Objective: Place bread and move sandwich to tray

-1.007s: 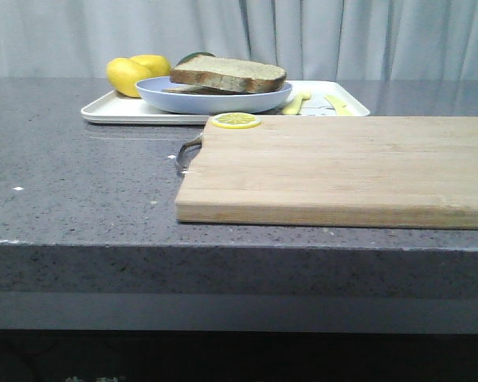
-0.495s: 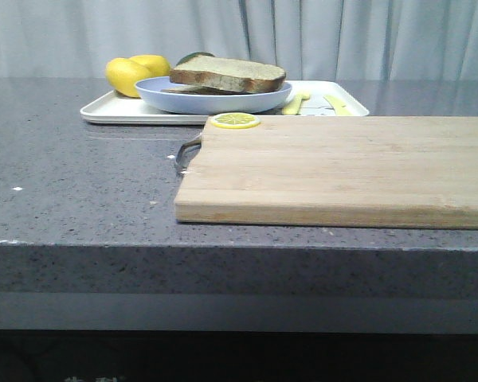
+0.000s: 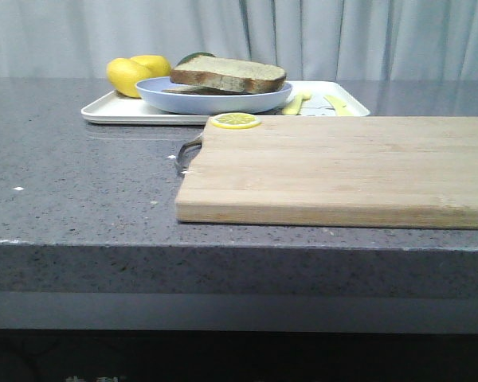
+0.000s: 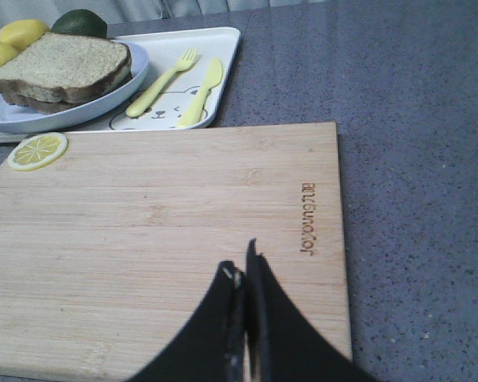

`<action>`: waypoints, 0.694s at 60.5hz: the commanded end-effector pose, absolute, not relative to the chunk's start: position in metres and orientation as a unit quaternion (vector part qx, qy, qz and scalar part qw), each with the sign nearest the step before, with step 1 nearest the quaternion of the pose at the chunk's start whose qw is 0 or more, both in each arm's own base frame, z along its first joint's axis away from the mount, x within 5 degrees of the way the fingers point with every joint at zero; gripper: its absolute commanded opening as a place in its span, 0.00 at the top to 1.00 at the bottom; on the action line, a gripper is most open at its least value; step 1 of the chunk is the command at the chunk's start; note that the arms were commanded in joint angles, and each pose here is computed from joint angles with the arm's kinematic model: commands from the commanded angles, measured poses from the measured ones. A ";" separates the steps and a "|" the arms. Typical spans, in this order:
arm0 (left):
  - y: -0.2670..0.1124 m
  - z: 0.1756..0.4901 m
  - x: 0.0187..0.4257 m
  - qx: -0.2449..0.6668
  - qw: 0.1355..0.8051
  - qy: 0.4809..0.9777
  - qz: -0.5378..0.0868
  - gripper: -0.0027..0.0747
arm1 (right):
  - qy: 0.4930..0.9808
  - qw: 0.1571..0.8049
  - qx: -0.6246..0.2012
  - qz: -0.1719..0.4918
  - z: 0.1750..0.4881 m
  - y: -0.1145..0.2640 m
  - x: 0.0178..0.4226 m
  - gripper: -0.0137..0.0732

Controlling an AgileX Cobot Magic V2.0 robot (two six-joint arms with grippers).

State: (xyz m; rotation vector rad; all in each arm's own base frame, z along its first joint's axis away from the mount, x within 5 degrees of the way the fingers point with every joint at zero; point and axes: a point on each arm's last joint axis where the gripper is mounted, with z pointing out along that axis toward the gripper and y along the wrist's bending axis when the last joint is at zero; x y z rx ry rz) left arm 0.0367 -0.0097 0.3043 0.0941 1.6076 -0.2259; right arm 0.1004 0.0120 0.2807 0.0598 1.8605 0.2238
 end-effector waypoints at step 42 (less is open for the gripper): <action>-0.002 0.209 0.054 -0.021 0.729 0.683 -0.053 0.99 | 0.770 0.631 0.032 0.095 0.296 0.010 0.102 0.91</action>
